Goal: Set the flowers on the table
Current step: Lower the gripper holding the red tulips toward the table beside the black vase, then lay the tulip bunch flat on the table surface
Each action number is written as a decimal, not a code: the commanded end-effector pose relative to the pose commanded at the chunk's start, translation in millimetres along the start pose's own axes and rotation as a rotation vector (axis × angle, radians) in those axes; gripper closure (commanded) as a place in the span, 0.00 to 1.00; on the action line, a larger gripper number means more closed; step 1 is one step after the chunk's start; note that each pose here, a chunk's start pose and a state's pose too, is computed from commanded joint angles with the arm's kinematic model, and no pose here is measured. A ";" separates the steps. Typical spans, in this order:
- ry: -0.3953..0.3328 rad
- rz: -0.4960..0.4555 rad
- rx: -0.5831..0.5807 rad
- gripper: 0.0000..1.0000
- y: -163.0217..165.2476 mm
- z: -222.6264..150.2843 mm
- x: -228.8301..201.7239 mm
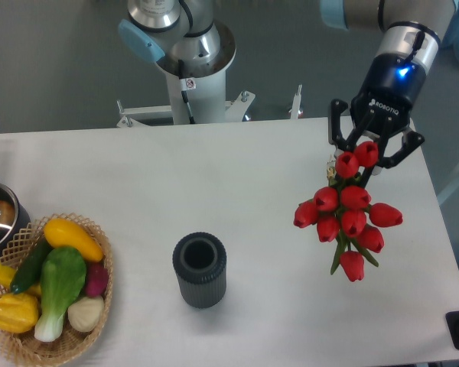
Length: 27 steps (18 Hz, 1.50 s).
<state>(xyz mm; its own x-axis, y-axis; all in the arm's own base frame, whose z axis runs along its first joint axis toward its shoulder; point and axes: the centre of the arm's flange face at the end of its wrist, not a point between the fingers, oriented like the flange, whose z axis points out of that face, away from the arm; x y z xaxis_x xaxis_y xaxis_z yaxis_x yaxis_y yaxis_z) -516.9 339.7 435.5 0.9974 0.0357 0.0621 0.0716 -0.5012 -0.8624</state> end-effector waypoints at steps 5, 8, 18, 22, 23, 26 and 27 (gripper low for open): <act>0.016 0.052 -0.104 0.60 26.4 35.5 -5.5; 0.025 0.081 -0.174 0.60 32.7 56.0 -0.6; 0.074 0.094 -0.330 0.60 64.2 108.8 16.9; 0.090 0.130 -0.410 0.59 76.8 127.6 28.6; 0.099 0.127 -0.415 0.59 80.3 132.1 30.2; 0.106 0.120 -0.421 0.53 85.1 136.8 30.2; 0.115 0.121 -0.425 0.53 86.6 142.0 32.5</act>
<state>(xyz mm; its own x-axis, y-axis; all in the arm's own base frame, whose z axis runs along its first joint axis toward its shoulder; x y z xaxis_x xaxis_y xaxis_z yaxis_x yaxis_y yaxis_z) -478.3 420.2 291.5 0.9904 -0.1292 0.0494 -0.0762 -0.8072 -0.5853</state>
